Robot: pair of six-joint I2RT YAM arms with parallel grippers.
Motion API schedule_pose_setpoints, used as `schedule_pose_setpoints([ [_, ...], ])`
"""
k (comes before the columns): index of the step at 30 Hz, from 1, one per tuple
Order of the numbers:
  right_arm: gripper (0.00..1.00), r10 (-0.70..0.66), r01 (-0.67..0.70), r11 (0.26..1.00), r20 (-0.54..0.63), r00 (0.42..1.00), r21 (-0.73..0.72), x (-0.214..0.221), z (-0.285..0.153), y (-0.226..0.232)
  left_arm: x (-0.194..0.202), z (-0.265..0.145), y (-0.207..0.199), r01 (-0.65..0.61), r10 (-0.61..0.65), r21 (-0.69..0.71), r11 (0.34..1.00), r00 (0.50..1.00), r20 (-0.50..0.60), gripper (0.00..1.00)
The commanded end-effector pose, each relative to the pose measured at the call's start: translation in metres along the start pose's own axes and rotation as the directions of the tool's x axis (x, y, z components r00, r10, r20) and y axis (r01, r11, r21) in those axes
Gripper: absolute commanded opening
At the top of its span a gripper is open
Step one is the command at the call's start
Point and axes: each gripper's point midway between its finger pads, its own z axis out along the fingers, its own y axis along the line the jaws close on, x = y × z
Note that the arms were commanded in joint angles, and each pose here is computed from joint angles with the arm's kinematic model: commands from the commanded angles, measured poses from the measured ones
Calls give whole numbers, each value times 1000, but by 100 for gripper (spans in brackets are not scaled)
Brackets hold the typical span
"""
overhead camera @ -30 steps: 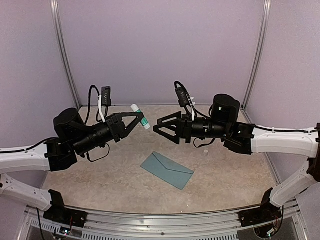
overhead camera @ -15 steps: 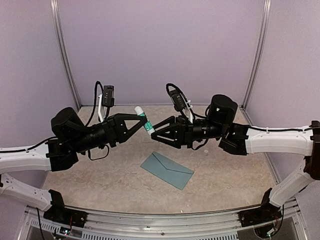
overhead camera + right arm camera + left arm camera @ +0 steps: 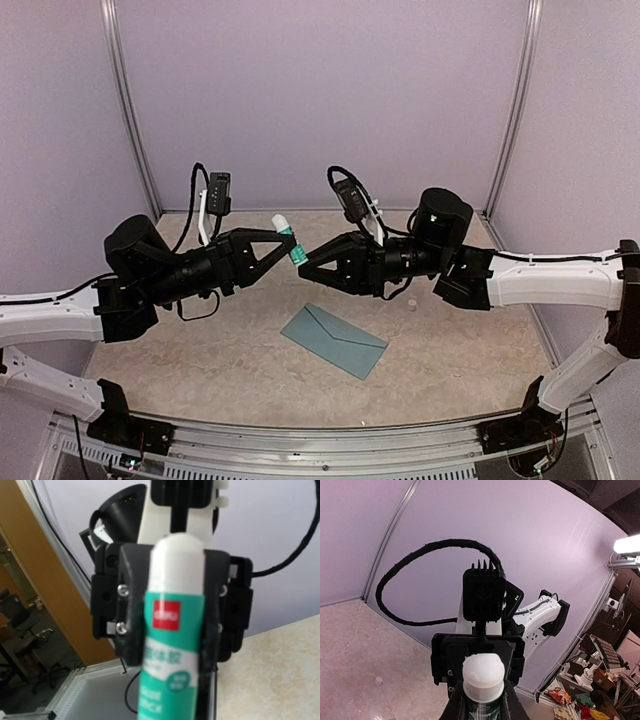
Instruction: Place the letter into the envelope and seal it
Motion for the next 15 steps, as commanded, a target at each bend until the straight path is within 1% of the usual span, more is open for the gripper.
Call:
schedule_pose_setpoints([
  [1,15,-21,21,1000,19,1000,-14,-10,5,5,-4,0,-3,-22,22,12,1000,1000,14,0],
  [3,8,-21,20,1000,23,1000,8,-11,4,2,-3,-1,-1,-27,27,0,1000,1000,13,0],
  [6,4,-32,29,998,34,999,62,-15,2,-4,-1,-1,4,-40,40,-34,999,999,8,0],
  [9,0,-42,32,976,41,998,214,-19,-3,-25,1,-2,14,-57,58,-100,993,998,6,0],
  [12,0,-59,43,922,30,998,386,-23,-10,-50,2,-3,25,-62,64,-166,984,998,8,0],
  [15,0,-82,75,823,-11,997,563,-23,-15,-75,3,-3,37,-55,60,-239,969,998,14,0],
])
